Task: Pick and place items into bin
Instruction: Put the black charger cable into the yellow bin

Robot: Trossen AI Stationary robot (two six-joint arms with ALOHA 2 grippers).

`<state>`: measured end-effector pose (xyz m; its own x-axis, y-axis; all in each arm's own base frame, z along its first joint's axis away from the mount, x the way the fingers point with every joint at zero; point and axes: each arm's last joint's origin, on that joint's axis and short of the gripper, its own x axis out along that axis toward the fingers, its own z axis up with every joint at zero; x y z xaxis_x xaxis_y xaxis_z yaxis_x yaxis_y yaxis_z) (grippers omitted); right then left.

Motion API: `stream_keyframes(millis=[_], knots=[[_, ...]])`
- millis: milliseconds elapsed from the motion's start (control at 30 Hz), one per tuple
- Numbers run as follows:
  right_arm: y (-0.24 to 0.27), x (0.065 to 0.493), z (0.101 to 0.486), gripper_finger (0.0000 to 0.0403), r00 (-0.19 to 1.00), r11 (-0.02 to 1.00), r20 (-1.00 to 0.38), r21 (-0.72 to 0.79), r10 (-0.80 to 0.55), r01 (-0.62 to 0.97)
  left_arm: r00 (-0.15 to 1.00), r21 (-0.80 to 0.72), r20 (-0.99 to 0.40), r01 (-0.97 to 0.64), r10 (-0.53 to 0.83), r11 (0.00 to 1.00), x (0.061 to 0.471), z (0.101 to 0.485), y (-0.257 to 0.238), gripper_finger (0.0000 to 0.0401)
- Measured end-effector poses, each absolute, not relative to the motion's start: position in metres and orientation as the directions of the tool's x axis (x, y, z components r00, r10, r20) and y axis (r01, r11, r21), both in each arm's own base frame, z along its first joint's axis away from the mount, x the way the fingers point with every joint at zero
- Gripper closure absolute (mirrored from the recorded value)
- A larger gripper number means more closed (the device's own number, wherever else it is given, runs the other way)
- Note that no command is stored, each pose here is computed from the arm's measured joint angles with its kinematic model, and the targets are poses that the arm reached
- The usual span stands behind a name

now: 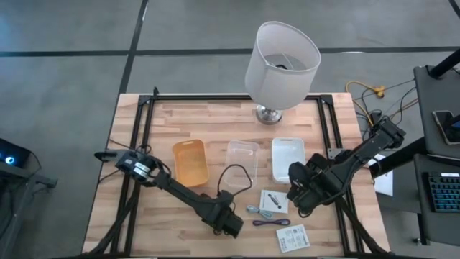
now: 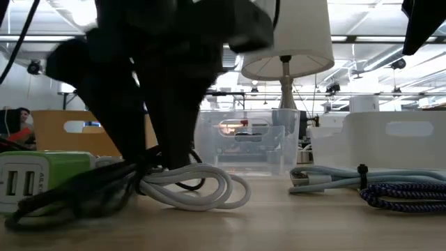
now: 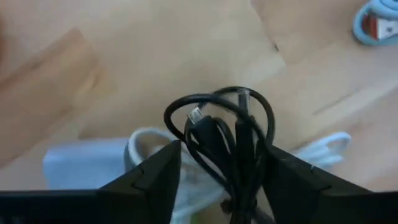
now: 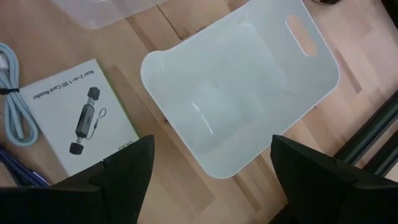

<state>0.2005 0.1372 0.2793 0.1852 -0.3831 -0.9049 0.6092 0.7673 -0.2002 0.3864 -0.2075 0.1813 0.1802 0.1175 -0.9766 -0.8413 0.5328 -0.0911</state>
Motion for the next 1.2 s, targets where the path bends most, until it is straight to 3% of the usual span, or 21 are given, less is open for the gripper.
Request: stream_keyframes(millis=[433, 567, 667, 767, 900, 1067, 1133, 1200], knots=[[0.137, 0.201, 0.279, 0.0099, 0.200, 0.760, -0.899, -0.192, -0.391, 0.621, 0.181, -0.032, -0.968, -0.776, 0.174, 0.630, 0.398, 0.177, -0.184, 0.0353], [0.137, 0.202, 0.279, 0.0099, 0.201, 0.756, -0.899, -0.187, -0.390, 0.627, 0.184, -0.055, -0.974, -0.753, 0.131, 0.656, 0.400, 0.183, -0.185, 0.0364], [0.137, 0.202, 0.278, 0.0099, 0.202, 0.752, -0.899, -0.183, -0.389, 0.633, 0.257, -0.135, -0.962, -0.743, 0.093, 0.656, 0.395, 0.216, -0.189, 0.0364], [0.138, 0.202, 0.278, 0.0099, 0.204, 0.752, -0.899, -0.180, -0.387, 0.634, 0.385, -0.232, -0.914, -0.757, 0.130, 0.610, 0.380, 0.262, -0.193, 0.0364], [0.138, 0.202, 0.279, 0.0099, 0.206, 0.756, -0.899, -0.180, -0.385, 0.629, 0.478, -0.285, -0.827, -0.809, 0.294, 0.514, 0.349, 0.308, -0.185, 0.0364], [0.138, 0.203, 0.279, 0.0099, 0.210, 0.771, -0.899, -0.188, -0.385, 0.609, 0.405, -0.199, -0.819, -0.865, 0.406, 0.462, 0.313, 0.341, -0.158, 0.0364], [0.138, 0.203, 0.278, 0.0099, 0.213, 0.770, -0.897, -0.188, -0.387, 0.609, 0.304, -0.108, -0.828, -0.911, 0.470, 0.399, 0.301, 0.342, -0.145, 0.0364], [0.137, 0.203, 0.278, 0.0099, 0.216, 0.765, -0.895, -0.185, -0.391, 0.617, 0.286, -0.115, -0.814, -0.932, 0.506, 0.343, 0.298, 0.334, -0.127, 0.0364]])
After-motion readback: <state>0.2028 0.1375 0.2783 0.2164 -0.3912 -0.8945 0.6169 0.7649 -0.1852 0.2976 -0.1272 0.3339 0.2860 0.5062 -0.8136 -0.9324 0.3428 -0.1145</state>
